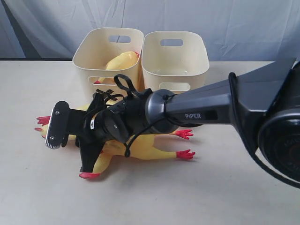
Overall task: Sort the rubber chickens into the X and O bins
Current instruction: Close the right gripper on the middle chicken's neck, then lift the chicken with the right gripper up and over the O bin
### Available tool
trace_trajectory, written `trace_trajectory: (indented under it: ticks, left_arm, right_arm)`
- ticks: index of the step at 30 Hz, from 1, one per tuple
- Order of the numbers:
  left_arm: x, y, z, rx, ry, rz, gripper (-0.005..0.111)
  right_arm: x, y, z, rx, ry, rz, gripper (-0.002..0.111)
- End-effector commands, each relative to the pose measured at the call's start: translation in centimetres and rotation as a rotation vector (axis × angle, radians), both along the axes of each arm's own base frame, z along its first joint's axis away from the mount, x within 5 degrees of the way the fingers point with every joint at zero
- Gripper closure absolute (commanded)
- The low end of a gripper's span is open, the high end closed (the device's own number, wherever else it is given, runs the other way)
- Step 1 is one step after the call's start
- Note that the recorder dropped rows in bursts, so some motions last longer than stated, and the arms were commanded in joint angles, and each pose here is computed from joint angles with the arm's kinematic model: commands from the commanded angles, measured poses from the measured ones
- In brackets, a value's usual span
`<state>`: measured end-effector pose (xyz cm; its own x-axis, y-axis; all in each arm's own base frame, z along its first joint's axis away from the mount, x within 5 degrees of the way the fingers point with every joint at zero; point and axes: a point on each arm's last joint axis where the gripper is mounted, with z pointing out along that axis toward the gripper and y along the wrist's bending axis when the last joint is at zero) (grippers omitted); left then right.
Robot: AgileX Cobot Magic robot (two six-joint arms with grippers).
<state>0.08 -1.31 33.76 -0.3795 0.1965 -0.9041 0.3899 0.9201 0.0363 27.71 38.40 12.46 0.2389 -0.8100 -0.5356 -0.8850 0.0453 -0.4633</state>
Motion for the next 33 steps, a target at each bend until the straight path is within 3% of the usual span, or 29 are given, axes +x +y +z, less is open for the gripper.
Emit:
trace_trajectory:
  ticks: [1, 3, 14, 25, 33]
  left_arm:
    - [-0.1, 0.1, 0.0, -0.007, -0.011, 0.004, 0.107]
    - [-0.1, 0.1, 0.0, -0.007, -0.011, 0.004, 0.107]
    - [-0.1, 0.1, 0.0, -0.007, -0.011, 0.004, 0.107]
    - [-0.4, 0.1, -0.5, 0.011, 0.048, -0.005, 0.107]
    - [-0.7, 0.0, -0.9, 0.020, 0.098, -0.017, 0.107]
  right_arm:
    - [0.1, -0.2, -0.1, -0.013, 0.010, 0.000, 0.102]
    - [0.0, -0.2, -0.2, -0.023, 0.019, 0.001, 0.109]
    - [-0.7, -0.8, 2.8, -0.005, 0.101, -0.038, 0.109]
    - [-2.6, -2.5, 11.9, 0.166, 0.227, -0.152, 0.109]
    - [-5.4, -5.6, 20.2, 0.343, 0.322, -0.228, 0.109]
